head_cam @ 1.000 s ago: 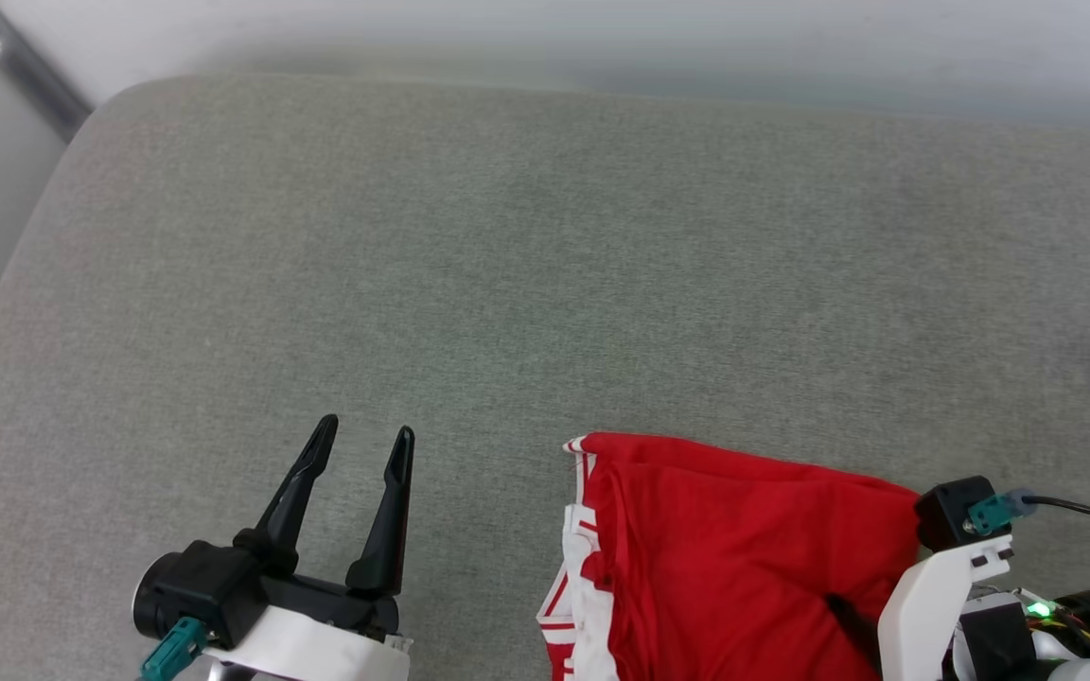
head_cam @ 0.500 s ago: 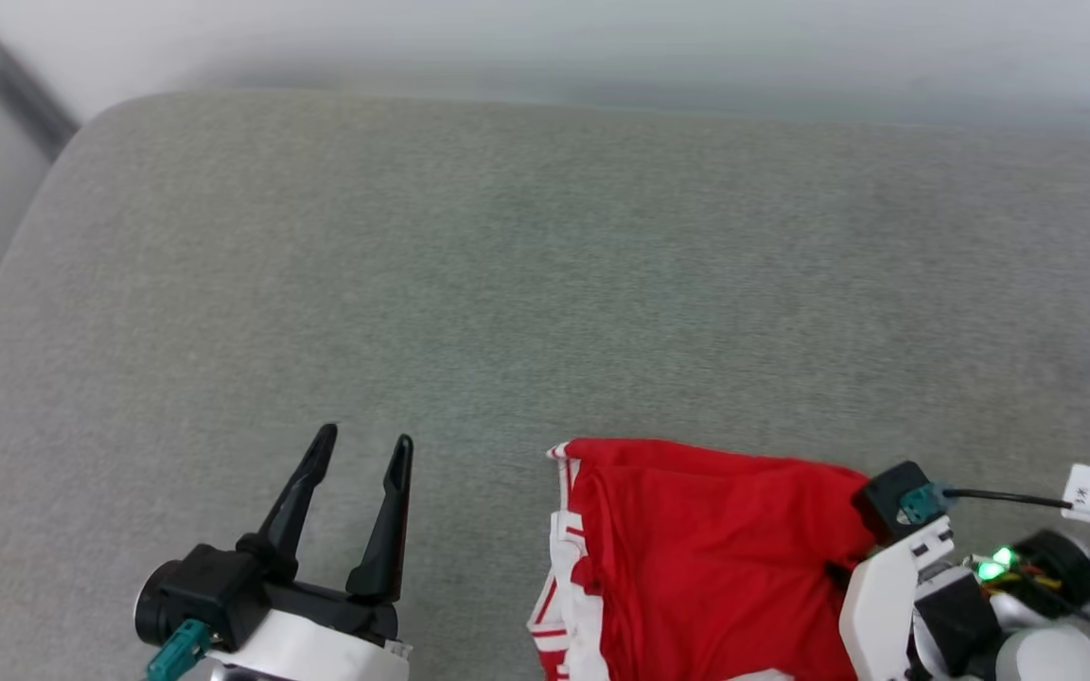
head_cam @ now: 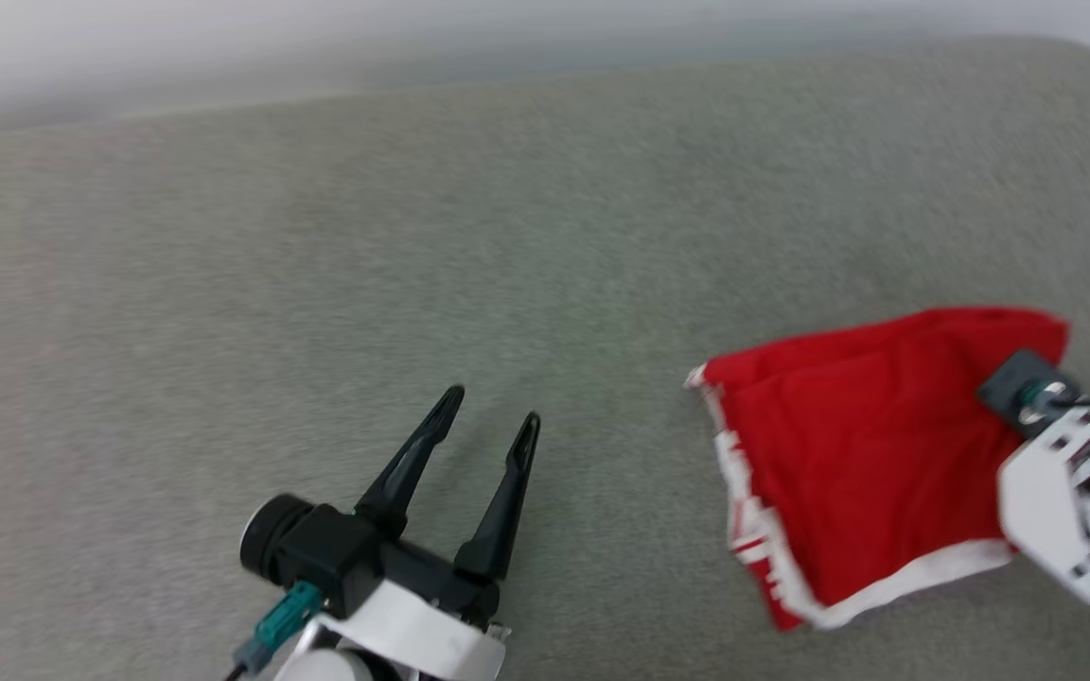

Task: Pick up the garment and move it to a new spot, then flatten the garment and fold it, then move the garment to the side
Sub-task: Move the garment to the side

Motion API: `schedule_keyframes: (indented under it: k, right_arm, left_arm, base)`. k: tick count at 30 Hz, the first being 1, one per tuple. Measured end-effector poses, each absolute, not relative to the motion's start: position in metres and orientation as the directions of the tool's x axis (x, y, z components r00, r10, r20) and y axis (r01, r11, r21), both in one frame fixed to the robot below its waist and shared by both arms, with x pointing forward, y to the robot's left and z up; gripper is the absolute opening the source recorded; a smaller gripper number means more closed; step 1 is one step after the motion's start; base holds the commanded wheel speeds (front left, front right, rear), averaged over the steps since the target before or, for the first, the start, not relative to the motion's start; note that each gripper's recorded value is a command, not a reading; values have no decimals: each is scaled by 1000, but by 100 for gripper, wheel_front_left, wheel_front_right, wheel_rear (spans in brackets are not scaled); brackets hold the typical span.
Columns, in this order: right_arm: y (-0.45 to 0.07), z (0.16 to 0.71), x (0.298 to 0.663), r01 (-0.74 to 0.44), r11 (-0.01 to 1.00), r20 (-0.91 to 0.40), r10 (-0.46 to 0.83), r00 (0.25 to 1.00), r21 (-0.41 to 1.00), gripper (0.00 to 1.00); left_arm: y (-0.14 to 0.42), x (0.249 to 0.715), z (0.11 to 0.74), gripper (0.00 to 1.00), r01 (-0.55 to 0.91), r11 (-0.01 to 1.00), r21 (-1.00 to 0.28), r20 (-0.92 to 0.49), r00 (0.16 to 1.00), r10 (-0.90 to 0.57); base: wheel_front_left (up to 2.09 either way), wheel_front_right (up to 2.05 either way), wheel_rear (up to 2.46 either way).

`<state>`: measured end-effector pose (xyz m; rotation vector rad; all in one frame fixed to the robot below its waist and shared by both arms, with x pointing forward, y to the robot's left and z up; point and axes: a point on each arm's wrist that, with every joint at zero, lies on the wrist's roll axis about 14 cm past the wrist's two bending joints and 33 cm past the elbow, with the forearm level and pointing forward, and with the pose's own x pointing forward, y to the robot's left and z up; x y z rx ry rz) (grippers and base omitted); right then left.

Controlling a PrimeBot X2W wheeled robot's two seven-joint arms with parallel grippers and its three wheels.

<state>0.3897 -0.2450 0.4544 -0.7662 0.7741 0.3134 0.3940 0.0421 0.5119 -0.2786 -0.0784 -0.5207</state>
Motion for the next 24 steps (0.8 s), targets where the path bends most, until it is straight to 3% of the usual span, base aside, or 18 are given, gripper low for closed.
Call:
schedule_keyframes:
  k: [6,15,20,24]
  right_arm:
    - [-323,462,401,-413,698,-702,-180,689,-584,0]
    - [-436,437,389,-317,674,-697,-414,586,-667,0]
    - [-477,432,394,-245,665,-661,-493,565,-705,0]
    - [-495,421,393,-262,629,-651,-532,541,-732,0]
  left_arm:
    - [0,418,508,100,632,738,-238,179,775,-606]
    - [-38,442,471,100,740,620,-260,172,668,-724]
    - [-47,452,453,100,758,590,-278,174,643,-746]
    - [-47,457,442,100,756,586,-292,168,643,-747]
  base:
    - [0,0,0]
    - [0,0,0]
    - [0,0,0]
    - [0,0,0]
